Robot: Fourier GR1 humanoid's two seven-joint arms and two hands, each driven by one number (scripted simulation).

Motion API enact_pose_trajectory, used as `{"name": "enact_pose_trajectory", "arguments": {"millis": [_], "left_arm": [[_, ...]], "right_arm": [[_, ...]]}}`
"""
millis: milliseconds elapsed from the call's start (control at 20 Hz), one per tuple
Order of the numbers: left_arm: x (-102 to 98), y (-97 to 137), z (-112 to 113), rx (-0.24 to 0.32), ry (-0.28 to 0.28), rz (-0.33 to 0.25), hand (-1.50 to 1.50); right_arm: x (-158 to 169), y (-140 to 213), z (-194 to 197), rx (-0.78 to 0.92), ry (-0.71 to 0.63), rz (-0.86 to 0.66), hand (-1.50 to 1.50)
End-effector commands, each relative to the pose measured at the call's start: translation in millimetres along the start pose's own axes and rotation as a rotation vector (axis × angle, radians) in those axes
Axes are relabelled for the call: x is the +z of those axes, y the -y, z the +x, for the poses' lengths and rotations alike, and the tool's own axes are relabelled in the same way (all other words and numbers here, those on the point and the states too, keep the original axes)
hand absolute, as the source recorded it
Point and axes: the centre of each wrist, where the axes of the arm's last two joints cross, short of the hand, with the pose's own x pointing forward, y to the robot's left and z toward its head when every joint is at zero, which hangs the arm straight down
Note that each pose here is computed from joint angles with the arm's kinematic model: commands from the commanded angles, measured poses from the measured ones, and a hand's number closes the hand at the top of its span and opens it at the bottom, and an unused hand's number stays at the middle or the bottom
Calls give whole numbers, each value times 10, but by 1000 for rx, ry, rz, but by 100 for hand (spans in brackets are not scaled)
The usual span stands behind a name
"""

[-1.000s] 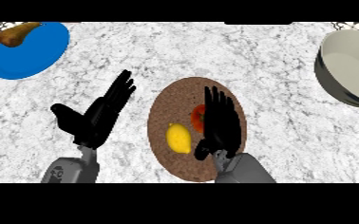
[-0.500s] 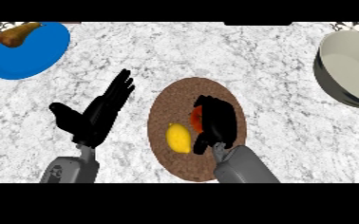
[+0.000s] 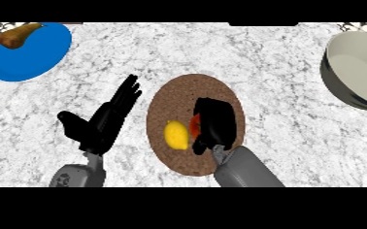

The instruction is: Pick the tomato from the placemat and place it in the bowl

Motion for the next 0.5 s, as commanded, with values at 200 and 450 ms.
{"name": "enact_pose_trajectory", "arguments": {"millis": [200, 450], "left_arm": [[14, -163, 118, 2, 9, 23, 0], [5, -230, 38, -5, 4, 19, 0]], "right_arm": [[-124, 304, -789, 140, -65, 32, 150], [115, 685, -1465, 253, -139, 115, 150]]}}
